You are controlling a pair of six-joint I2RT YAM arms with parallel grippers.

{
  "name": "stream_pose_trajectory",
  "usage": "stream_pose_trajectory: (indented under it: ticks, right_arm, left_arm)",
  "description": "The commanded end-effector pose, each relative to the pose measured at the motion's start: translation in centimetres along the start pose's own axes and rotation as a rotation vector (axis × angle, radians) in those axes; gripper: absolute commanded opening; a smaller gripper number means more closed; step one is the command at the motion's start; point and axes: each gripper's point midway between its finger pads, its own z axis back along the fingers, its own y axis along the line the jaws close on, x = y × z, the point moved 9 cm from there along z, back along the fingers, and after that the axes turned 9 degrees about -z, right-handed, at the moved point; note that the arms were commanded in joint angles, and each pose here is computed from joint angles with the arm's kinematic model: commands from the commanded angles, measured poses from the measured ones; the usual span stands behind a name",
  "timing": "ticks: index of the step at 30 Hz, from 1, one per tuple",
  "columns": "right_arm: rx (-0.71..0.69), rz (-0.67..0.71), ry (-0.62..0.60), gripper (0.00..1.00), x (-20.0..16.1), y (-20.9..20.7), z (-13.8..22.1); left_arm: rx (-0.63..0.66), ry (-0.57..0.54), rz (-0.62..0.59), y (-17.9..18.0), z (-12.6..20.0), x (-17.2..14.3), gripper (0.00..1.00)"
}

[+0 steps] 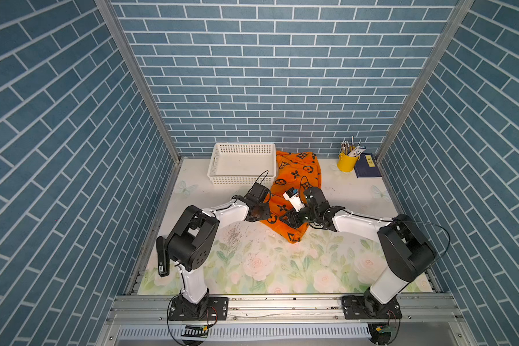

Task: Roll up the pillowcase
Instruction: Roll the pillowcase at the center of the board.

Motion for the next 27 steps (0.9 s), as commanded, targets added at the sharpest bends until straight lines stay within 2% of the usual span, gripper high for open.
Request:
stream_pose_trajectory:
  ticks: [1, 4, 9, 12, 17, 19, 22, 25, 27]
  right_arm:
    - [-0.113, 0.039, 0.154, 0.53, -4.2, -0.4, 0.4]
    - [-0.144, 0.034, 0.185, 0.49, -5.5, -0.8, 0.7]
    - [-0.301, 0.027, 0.174, 0.38, -5.3, -3.2, 0.9]
    - [-0.33, -0.001, 0.148, 0.36, -4.7, -4.5, 1.0]
    - [-0.35, -0.033, 0.227, 0.35, -5.5, -6.0, -0.8]
    - [-0.362, -0.033, 0.229, 0.38, -5.4, -6.2, -0.9]
    - [-0.375, 0.016, 0.118, 0.47, -3.5, -5.0, 0.9]
    - [-0.424, 0.155, -0.014, 0.53, -1.6, -2.4, 3.1]
    - [-0.44, 0.254, -0.061, 0.55, -1.2, -0.7, 3.7]
  left_arm:
    - [0.051, 0.047, 0.013, 0.4, -1.0, -0.7, 0.29]
    - [0.051, 0.046, 0.012, 0.4, -1.0, -0.6, 0.29]
    - [0.053, 0.047, 0.009, 0.5, -0.7, -0.7, 0.29]
    - [0.054, 0.048, 0.009, 0.6, -0.6, -0.9, 0.29]
    - [0.056, 0.054, 0.012, 0.7, -0.7, -1.1, 0.29]
    - [0.053, 0.054, 0.011, 0.6, -0.6, -1.1, 0.29]
    - [0.052, 0.049, 0.011, 0.5, -0.5, -0.9, 0.3]
    - [0.044, 0.044, 0.015, 0.4, -0.3, -0.7, 0.3]
    - [0.042, 0.043, 0.015, 0.4, -0.3, -0.7, 0.3]
